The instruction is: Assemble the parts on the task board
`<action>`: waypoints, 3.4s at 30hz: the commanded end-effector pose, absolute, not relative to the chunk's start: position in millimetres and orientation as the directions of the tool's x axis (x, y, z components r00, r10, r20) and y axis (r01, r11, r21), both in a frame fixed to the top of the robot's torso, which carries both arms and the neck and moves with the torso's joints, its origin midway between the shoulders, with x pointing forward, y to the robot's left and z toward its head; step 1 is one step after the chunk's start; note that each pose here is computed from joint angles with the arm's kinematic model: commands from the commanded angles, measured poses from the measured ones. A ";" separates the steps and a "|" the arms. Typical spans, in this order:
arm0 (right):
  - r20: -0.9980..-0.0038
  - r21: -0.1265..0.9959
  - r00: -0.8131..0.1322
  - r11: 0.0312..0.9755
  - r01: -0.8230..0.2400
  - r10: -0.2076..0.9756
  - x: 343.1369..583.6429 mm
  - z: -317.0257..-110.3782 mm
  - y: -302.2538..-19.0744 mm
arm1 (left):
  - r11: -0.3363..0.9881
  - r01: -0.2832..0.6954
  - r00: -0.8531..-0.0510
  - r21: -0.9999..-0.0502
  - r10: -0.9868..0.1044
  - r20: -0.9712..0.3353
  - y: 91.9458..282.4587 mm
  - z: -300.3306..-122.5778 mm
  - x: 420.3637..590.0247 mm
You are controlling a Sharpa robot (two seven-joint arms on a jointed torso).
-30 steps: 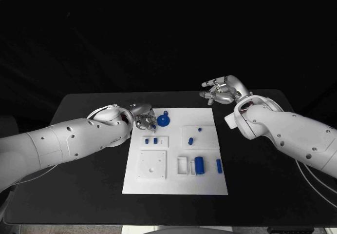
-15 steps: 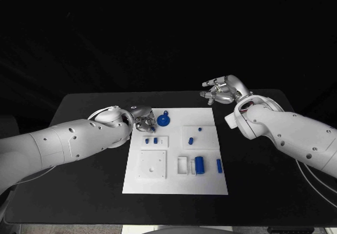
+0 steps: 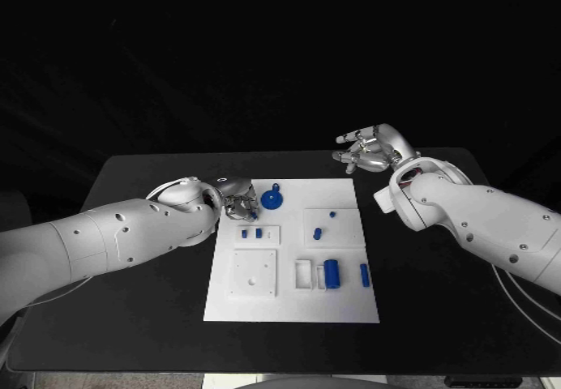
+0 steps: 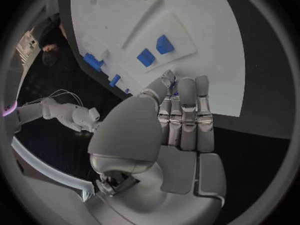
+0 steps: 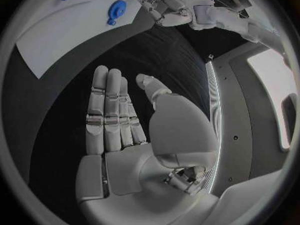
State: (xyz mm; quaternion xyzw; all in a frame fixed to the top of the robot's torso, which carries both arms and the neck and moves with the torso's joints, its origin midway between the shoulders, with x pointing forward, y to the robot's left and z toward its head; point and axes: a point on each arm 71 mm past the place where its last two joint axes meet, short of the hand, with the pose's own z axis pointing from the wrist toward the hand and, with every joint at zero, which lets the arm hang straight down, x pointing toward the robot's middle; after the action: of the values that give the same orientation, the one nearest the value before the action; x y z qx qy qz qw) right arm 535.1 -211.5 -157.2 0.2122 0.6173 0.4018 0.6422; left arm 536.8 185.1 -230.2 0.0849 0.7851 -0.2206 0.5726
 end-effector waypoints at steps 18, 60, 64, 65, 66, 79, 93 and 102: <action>-0.624 0.767 -0.096 0.585 -0.264 0.775 534.7 -157.1 -210.1 | 0.881 0.404 -0.368 -0.246 -0.090 -0.925 176.9 -242.6 531.7; -0.630 0.765 -0.104 0.592 -0.255 0.769 535.2 -158.6 -212.2 | 0.886 0.407 -0.340 -0.220 -0.077 -0.937 184.9 -249.9 526.4; -0.635 0.761 -0.106 0.596 -0.256 0.765 535.0 -159.0 -212.9 | 0.891 0.398 -0.331 -0.218 -0.083 -0.940 188.8 -249.3 527.0; -0.636 0.760 -0.106 0.597 -0.256 0.764 534.9 -159.2 -213.2 | 0.892 0.396 -0.328 -0.218 -0.084 -0.941 189.9 -249.1 527.1; -0.637 0.760 -0.106 0.598 -0.256 0.764 534.8 -159.3 -213.4 | 0.893 0.394 -0.327 -0.218 -0.085 -0.941 190.5 -249.0 527.2; -0.673 0.737 -0.186 0.627 -0.252 0.716 532.3 -170.4 -214.2 | 0.909 0.354 -0.290 -0.219 -0.115 -0.950 206.6 -245.8 532.4; -0.913 0.396 -0.258 0.840 -0.370 0.317 530.8 -190.0 -208.4 | 0.779 0.152 -0.196 -0.608 -0.580 -0.791 243.4 -210.3 550.6; -0.963 0.210 -0.240 0.902 -0.376 0.124 528.1 -210.7 -202.9 | 0.479 0.092 -0.179 -0.873 -0.854 -0.488 254.7 -179.7 546.4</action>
State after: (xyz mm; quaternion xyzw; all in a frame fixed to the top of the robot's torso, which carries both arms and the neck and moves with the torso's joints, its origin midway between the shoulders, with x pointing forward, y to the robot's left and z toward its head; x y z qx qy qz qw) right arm 528.0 -202.3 -206.6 -0.0381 0.7489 0.2586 0.6090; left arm 546.7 254.7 -185.5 -0.2189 0.6916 -0.3537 0.5905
